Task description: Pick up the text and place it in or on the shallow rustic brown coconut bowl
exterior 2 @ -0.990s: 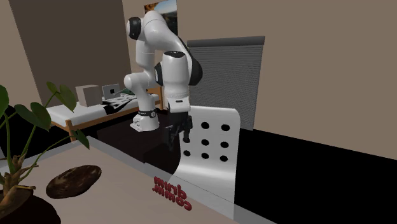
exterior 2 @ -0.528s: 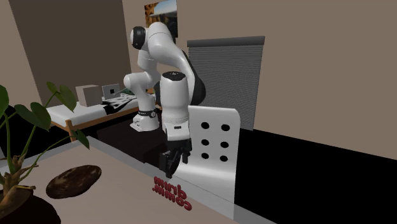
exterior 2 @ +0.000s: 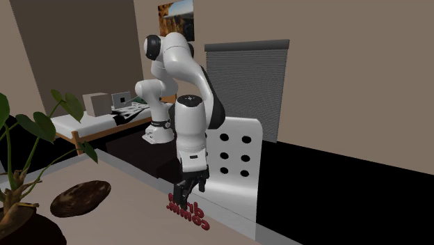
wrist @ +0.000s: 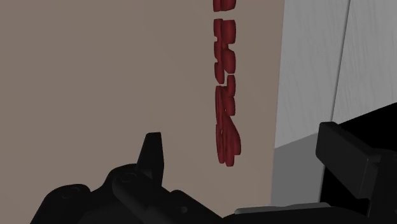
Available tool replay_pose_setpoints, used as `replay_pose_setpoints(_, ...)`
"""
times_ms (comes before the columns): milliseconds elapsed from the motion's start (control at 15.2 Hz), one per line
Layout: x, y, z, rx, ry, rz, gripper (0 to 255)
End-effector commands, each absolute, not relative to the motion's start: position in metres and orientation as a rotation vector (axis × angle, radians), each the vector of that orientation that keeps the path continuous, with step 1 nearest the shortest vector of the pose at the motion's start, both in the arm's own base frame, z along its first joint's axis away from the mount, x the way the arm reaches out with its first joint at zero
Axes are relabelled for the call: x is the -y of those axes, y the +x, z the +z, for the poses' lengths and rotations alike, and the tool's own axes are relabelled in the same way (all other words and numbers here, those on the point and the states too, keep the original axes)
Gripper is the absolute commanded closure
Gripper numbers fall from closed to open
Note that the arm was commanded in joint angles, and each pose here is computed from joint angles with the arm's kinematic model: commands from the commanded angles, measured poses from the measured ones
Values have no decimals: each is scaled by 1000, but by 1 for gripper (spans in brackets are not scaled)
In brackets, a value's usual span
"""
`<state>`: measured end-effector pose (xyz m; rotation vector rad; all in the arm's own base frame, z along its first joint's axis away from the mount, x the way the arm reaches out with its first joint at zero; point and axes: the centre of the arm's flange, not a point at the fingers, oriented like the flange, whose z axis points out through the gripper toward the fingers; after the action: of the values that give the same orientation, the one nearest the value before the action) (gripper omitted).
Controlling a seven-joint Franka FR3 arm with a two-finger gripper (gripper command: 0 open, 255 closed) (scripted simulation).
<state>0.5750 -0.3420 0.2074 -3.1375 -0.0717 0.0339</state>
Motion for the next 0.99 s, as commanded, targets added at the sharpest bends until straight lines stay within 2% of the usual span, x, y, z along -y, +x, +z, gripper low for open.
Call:
replay_pose_setpoints(0, 341, 575, 201, 72, -3138, 33, 0)
replay_pose_setpoints(462, 342, 575, 201, 72, -3138, 33, 0)
replay_pose_setpoints(528, 342, 575, 201, 72, -3138, 33, 255)
replay_pose_setpoints(924, 342, 575, 201, 72, -3138, 33, 255)
